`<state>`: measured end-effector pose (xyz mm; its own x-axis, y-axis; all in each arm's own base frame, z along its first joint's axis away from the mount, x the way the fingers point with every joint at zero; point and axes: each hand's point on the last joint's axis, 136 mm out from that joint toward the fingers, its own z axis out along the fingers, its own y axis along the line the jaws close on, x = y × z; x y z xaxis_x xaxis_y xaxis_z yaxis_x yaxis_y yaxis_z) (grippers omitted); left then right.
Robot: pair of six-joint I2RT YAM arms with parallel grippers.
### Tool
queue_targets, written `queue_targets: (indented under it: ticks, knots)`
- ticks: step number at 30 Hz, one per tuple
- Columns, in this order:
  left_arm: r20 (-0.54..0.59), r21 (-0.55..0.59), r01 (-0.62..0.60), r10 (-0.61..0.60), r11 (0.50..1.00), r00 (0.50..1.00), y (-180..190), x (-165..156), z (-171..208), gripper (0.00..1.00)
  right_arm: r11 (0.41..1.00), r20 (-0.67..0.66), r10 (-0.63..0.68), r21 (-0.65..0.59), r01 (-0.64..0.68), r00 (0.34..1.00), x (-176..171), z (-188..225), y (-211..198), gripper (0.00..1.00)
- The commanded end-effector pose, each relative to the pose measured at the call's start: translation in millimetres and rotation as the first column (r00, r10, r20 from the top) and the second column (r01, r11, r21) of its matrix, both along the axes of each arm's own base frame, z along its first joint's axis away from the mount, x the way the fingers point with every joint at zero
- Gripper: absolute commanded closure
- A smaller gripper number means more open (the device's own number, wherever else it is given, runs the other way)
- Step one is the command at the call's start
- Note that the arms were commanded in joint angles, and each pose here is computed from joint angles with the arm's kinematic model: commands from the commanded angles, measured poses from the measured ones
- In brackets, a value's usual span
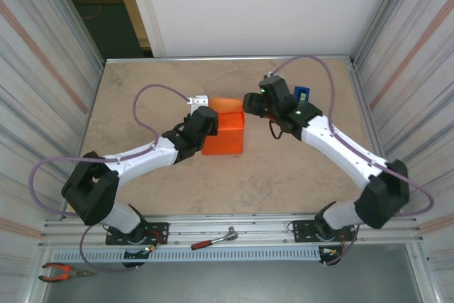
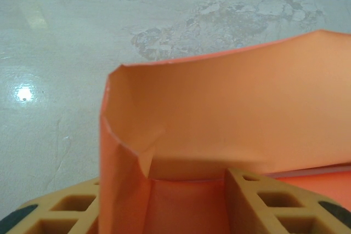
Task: Wrap the gift box in paper
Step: Fold the seventh fold of the wrapping paper on the gift box.
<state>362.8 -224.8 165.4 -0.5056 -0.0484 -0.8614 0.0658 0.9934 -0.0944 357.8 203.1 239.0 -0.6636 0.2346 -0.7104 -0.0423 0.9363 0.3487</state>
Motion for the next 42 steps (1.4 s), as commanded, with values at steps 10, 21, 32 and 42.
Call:
queue_targets:
  ticks: [10, 21, 32, 42]
  knots:
    - [-0.098, 0.088, 0.023, -0.015, 0.996, 0.995, 5.9, -12.6, -32.6, 0.52, 0.940, -0.154, 0.014, 0.338, 0.039, 0.988, 11.1, -51.9, 7.1, 1.00]
    - [-0.102, 0.081, 0.028, -0.019, 0.996, 0.995, 3.9, -12.3, -33.7, 0.52, 0.922, -0.173, 0.043, 0.386, 0.028, 0.984, 21.9, -65.8, 37.6, 1.00]
    - [-0.104, 0.078, 0.025, -0.017, 0.997, 0.994, 4.4, -13.0, -34.8, 0.53, 0.914, -0.143, 0.110, 0.403, -0.044, 0.984, 17.7, -57.5, 65.2, 1.00]
    - [-0.102, 0.074, 0.027, -0.020, 0.997, 0.995, 3.7, -12.8, -33.3, 0.53, 0.934, -0.125, 0.048, 0.358, 0.000, 0.991, 22.9, -55.0, 52.4, 1.00]
